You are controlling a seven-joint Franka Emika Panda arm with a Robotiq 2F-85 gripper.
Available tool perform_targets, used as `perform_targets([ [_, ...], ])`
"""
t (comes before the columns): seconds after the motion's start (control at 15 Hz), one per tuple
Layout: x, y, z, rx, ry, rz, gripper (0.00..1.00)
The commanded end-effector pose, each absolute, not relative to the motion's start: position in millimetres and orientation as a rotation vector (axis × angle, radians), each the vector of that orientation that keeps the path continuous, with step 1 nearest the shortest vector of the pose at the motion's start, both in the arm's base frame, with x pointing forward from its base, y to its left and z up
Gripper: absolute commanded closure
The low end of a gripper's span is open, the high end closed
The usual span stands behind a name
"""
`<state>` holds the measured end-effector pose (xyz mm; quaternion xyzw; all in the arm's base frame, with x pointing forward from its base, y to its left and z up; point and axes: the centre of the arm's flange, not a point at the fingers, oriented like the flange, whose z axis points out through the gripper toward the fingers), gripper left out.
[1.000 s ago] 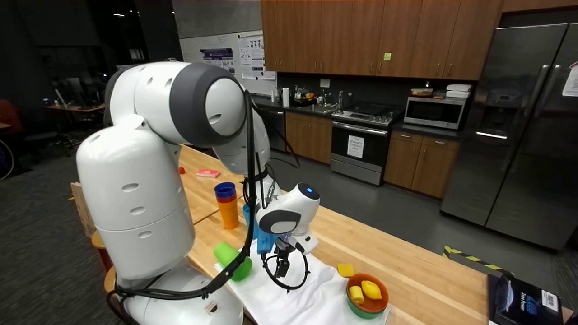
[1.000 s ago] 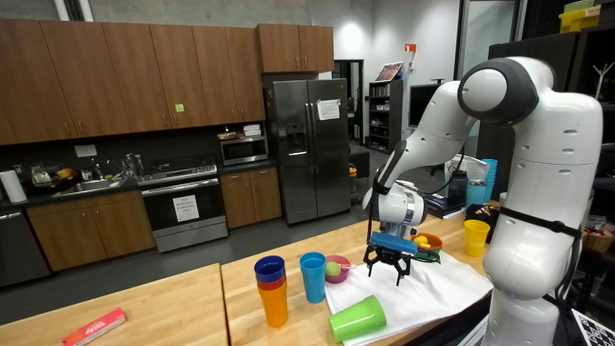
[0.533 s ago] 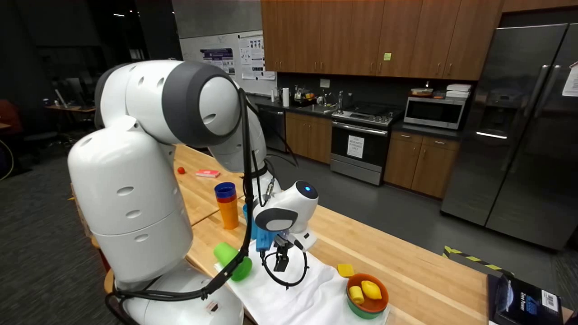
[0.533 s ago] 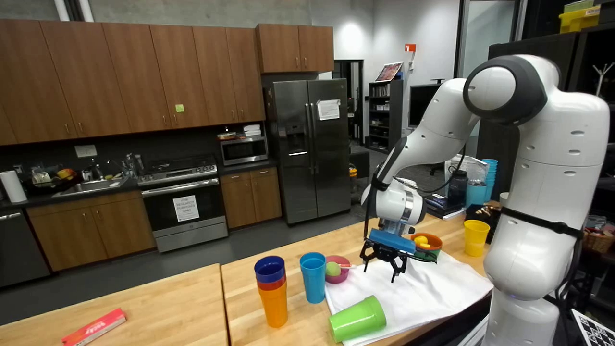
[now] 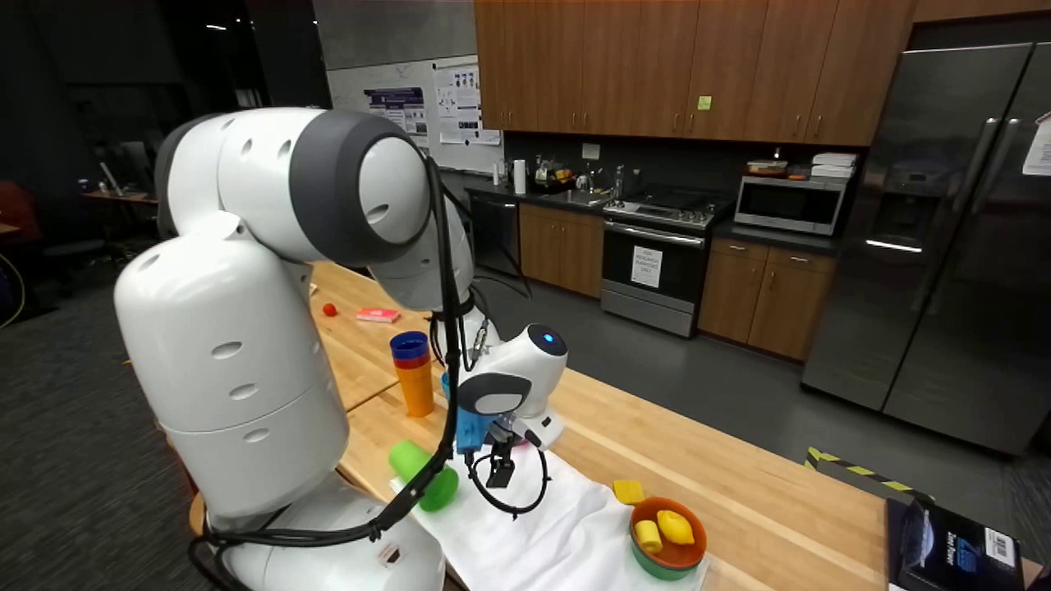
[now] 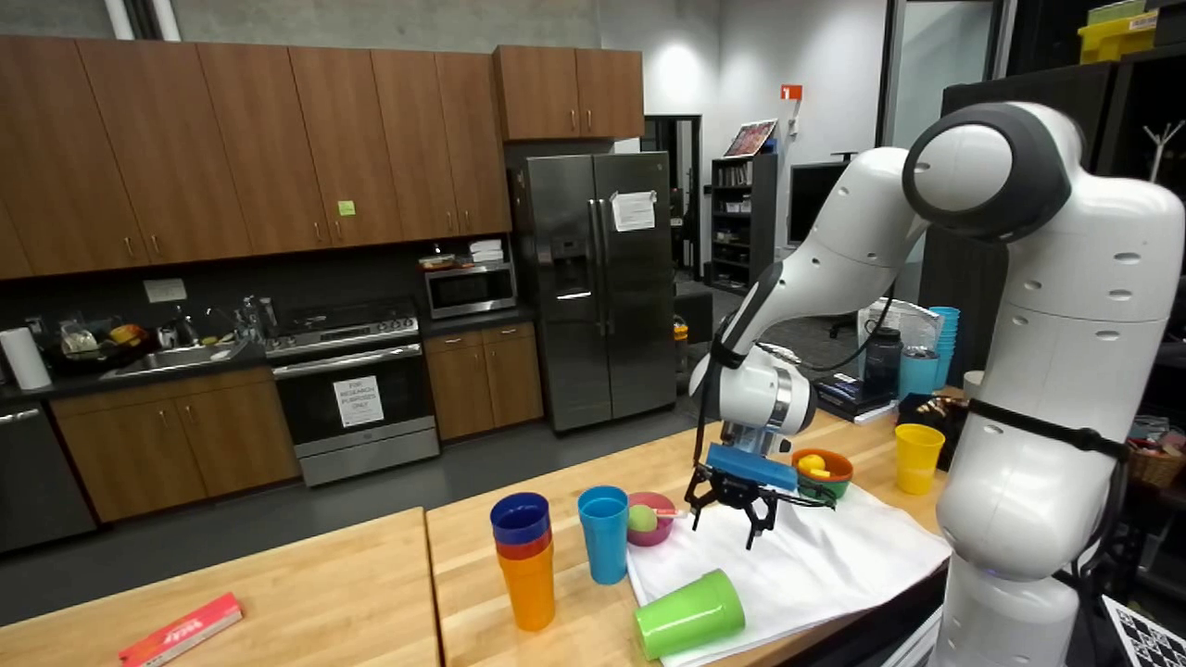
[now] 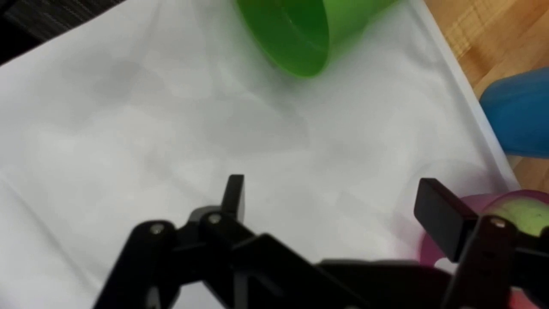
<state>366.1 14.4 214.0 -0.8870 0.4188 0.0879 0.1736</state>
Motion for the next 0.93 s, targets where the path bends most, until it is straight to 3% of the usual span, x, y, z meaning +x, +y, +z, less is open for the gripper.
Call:
perform_targets([
  [0.0, 355.5, 27.2, 223.2, -2.526, 1.122, 0.271, 0.00],
  [0.87, 354.7, 59.8, 221.8, -2.574, 1.035, 0.295, 0.00],
])
